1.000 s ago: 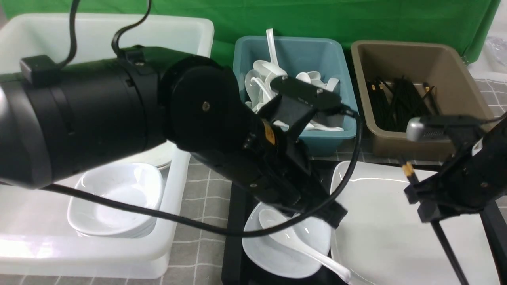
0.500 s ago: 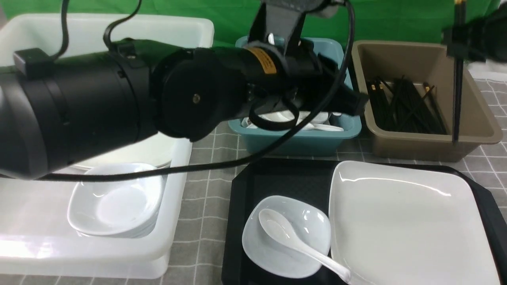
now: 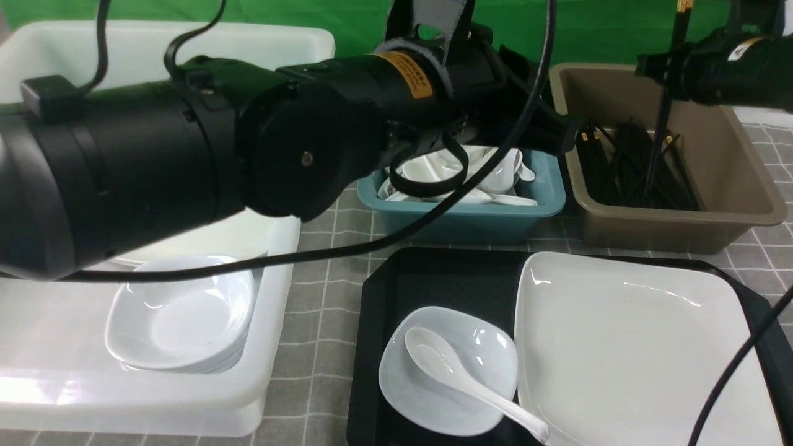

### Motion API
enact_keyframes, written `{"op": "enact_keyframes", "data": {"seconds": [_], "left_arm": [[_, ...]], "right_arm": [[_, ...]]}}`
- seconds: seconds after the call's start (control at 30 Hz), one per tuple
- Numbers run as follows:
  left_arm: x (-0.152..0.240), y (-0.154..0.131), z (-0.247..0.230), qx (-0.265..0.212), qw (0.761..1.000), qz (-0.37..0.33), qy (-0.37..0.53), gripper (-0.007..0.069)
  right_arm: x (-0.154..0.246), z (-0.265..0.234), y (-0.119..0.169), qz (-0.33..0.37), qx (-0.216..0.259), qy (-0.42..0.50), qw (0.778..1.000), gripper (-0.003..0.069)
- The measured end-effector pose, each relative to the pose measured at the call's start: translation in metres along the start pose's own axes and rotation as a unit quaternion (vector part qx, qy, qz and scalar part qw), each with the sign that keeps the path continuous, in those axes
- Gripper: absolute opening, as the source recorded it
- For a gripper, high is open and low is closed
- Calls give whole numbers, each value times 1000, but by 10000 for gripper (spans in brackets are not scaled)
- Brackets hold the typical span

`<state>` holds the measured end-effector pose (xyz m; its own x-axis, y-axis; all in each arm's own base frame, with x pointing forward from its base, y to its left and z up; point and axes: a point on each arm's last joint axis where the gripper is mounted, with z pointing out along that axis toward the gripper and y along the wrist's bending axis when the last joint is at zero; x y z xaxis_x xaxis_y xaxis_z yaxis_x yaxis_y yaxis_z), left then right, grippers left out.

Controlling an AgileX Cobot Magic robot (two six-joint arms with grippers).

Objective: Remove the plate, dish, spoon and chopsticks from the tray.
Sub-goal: Use the right arm to put the chopsticks into the small storage box on the right, then use the right arm to grab a soup spoon from the plate

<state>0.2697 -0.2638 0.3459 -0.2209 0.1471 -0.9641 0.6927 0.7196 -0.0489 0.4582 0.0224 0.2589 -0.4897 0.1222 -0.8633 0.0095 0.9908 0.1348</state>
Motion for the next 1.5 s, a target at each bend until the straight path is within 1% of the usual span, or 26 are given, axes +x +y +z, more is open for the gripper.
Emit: {"op": "enact_keyframes", "data": {"seconds": [0.1,0.13,0.2,0.27,0.33,0.37,0.43,0.5,0.57,0.63,0.67,0.7,0.73,0.8,0.83,0.9,0.93,0.97,1.0,1.07,1.2,1.23,1.27,1.4,1.5], "left_arm": [[3,0,0,2,1000,1,15,1],[5,-1,0,3,1000,0,26,1],[6,-1,0,4,999,1,33,1],[9,-1,0,6,999,2,48,1],[12,-1,-1,8,998,5,65,1],[14,-2,-2,10,997,6,79,1],[17,-2,-4,13,995,7,103,1],[18,-1,-11,14,991,6,131,1],[18,5,-22,6,986,-10,166,1],[16,17,-36,-10,981,-29,193,1],[16,23,-42,-18,977,-36,210,1],[17,29,-48,-26,973,-41,225,1],[17,34,-54,-32,969,-45,240,1],[20,43,-67,-43,959,-49,277,1],[22,45,-72,-44,955,-46,291,1],[31,47,-84,-40,945,-33,324,1],[30,46,-85,-40,945,-33,323,1],[38,44,-94,-34,942,-34,332,1],[41,43,-98,-30,942,-35,333,1],[50,40,-102,-23,940,-42,338,1],[66,39,-107,-21,934,-50,354,1],[67,39,-107,-21,933,-50,355,1],[73,38,-107,-18,930,-58,363,1],[80,36,-107,-7,927,-63,371,1],[80,36,-107,-6,927,-63,369,1]], "right_arm": [[3,4,-1,0,1,2,1000,148],[3,4,-1,0,1,2,1000,188],[2,3,0,0,1,3,1000,231],[1,-2,0,-3,0,16,1000,366],[-2,-14,1,-5,-2,39,999,443],[-7,-24,3,-8,-4,49,999,468],[-13,-43,6,-7,-7,73,997,475],[-18,-70,12,-20,-15,113,993,448],[-25,-107,27,-51,-34,145,988,344],[-24,-134,44,-99,-62,179,977,206],[-22,-146,56,-127,-81,196,969,138],[-17,-156,68,-151,-102,215,960,88],[-15,-160,76,-161,-114,222,955,69],[3,-169,102,-209,-155,260,930,46],[13,-171,112,-229,-169,273,919,47],[42,-173,137,-281,-205,303,887,71],[44,-174,139,-285,-208,305,884,75],[69,-176,156,-323,-232,330,856,127],[79,-176,162,-335,-240,339,845,150],[91,-178,171,-346,-250,349,834,213],[105,-183,183,-361,-263,356,821,288],[107,-183,184,-363,-264,357,819,292],[114,-182,189,-369,-268,364,812,309],[140,-162,201,-380,-267,396,792,336],[153,-149,203,-375,-259,417,786,367]]}}
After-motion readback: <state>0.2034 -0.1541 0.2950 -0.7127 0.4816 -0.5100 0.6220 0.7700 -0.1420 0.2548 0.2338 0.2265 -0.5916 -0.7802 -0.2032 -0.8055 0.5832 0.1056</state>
